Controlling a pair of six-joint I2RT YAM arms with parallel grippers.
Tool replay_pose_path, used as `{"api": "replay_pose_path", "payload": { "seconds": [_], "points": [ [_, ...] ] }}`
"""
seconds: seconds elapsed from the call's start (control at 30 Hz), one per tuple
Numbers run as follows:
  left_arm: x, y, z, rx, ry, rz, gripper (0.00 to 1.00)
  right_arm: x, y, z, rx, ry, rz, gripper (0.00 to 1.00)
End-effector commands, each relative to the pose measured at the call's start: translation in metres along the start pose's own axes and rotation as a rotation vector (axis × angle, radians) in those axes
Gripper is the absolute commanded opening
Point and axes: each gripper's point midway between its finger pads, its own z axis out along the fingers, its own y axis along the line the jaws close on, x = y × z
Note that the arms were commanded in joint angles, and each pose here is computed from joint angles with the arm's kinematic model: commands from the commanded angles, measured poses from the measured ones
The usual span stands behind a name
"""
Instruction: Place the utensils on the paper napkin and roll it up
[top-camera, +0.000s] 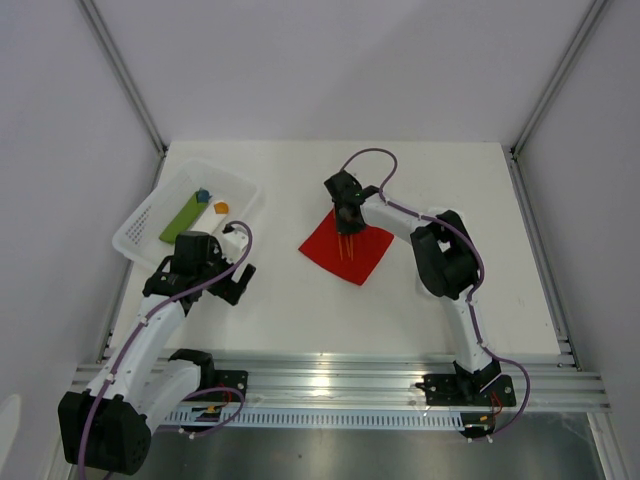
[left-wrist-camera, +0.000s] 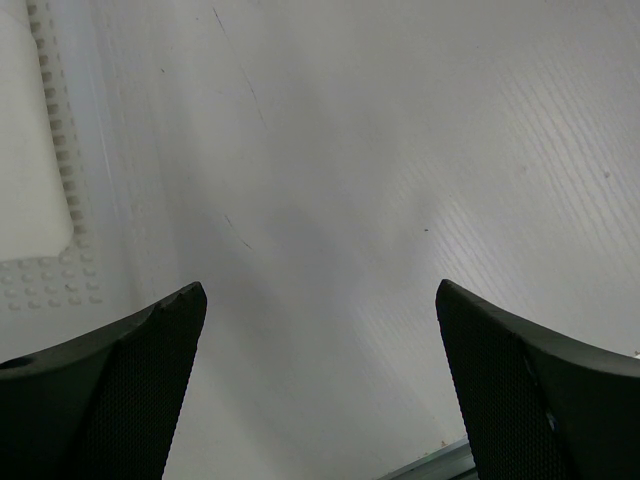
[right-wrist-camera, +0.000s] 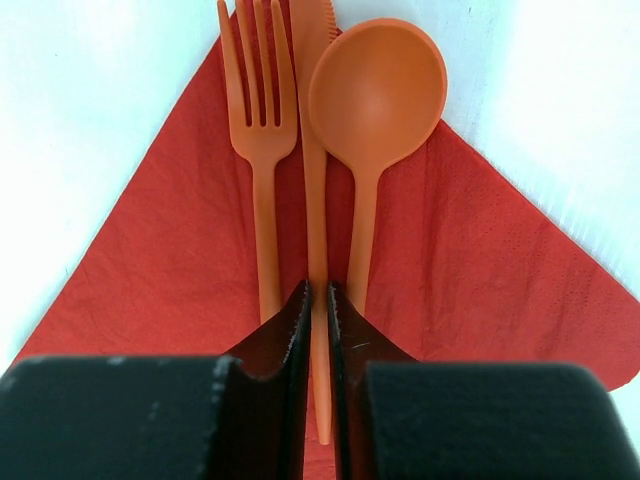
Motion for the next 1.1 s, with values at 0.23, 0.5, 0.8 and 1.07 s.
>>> {"api": "replay_pose_path", "payload": {
  "seconds": [0.23, 0.5, 0.8, 1.07],
  "points": [
    [-0.004, 0.0, 0.0, -0.002, -0.021, 0.01, 1.0, -0.003, 0.005, -0.008, -0.01, -0.014, 0.05, 0.05],
    [-0.004, 0.0, -0.001, -0.006, -0.026, 0.01, 0.99, -0.003, 0.011, -0.015, -0.047, -0.015, 0.089, 0.03],
    [-0.003, 0.0, -0.001, -0.007, -0.026, 0.01, 0.99, -0.002, 0.019, -0.019, -0.096, -0.017, 0.13, 0.02],
    [-0.004, 0.0, 0.001, -0.005, -0.03, 0.009, 0.99, 0.007, 0.019, -0.014, -0.1, 0.009, 0.137, 0.07]
  ]
}}
